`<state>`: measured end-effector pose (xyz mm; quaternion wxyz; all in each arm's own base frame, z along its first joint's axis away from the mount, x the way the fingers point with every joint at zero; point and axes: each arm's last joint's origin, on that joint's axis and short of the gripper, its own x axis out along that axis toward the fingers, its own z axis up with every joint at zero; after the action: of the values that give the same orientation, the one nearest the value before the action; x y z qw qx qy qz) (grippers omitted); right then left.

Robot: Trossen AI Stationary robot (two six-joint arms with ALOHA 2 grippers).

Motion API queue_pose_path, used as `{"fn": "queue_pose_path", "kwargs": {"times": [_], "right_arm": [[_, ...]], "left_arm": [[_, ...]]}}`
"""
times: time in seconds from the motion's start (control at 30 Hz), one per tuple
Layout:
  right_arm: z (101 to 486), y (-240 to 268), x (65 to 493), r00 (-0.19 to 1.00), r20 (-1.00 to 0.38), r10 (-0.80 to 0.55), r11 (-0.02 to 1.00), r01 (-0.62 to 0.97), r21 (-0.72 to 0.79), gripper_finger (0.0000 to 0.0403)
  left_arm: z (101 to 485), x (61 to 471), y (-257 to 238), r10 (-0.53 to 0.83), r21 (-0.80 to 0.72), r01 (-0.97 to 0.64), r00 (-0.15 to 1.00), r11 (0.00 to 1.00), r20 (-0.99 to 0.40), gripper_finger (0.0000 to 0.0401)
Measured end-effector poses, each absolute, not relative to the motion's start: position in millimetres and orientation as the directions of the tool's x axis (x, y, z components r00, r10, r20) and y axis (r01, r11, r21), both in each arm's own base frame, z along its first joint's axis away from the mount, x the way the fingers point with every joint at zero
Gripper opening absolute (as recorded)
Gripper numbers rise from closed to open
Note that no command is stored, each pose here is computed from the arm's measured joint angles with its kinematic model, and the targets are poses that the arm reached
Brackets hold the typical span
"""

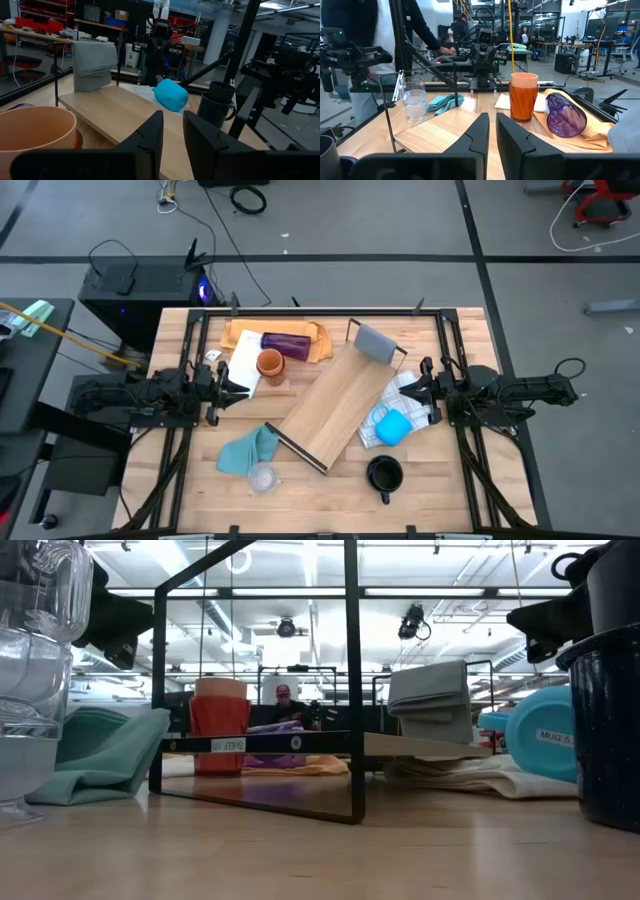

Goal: Stack small to large cups/mugs on shelf

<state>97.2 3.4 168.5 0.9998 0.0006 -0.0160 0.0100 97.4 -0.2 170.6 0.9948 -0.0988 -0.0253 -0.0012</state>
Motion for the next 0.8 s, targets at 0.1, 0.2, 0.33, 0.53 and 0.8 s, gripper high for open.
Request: {"fn": "queue_pose_path", "kwargs": {"times": [0.1,0.2,0.33,0.53,0.8], "right_arm": [[168.7,3.4,97.2,0.999,0.033,0.019,1.0,-0.019,0.001,0.0041],[168.5,3.4,97.2,0.999,0.032,0.02,1.0,-0.02,0.001,0.0041],[168.5,3.4,97.2,0.999,0.032,0.02,1.0,-0.02,0.001,0.0041],[168.5,3.4,97.2,0.999,0.032,0.02,1.0,-0.02,0.001,0.0041],[168.5,3.4,97.2,0.999,0.032,0.02,1.0,-0.02,0.001,0.0041]], "left_arm": [[170.6,97.4,-0.2,0.002,-0.197,0.008,0.999,0.98,0.051,0.0084],[170.6,97.4,-0.2,0.003,-0.196,0.007,0.999,0.981,0.051,0.0088],[170.7,97.4,-0.2,0.002,-0.196,0.008,0.999,0.981,0.051,0.0089],[170.6,97.4,-0.2,0.002,-0.197,0.007,0.999,0.98,0.05,0.0081],[170.7,97.4,-0.2,0.003,-0.197,0.007,0.999,0.98,0.051,0.0087]]}}
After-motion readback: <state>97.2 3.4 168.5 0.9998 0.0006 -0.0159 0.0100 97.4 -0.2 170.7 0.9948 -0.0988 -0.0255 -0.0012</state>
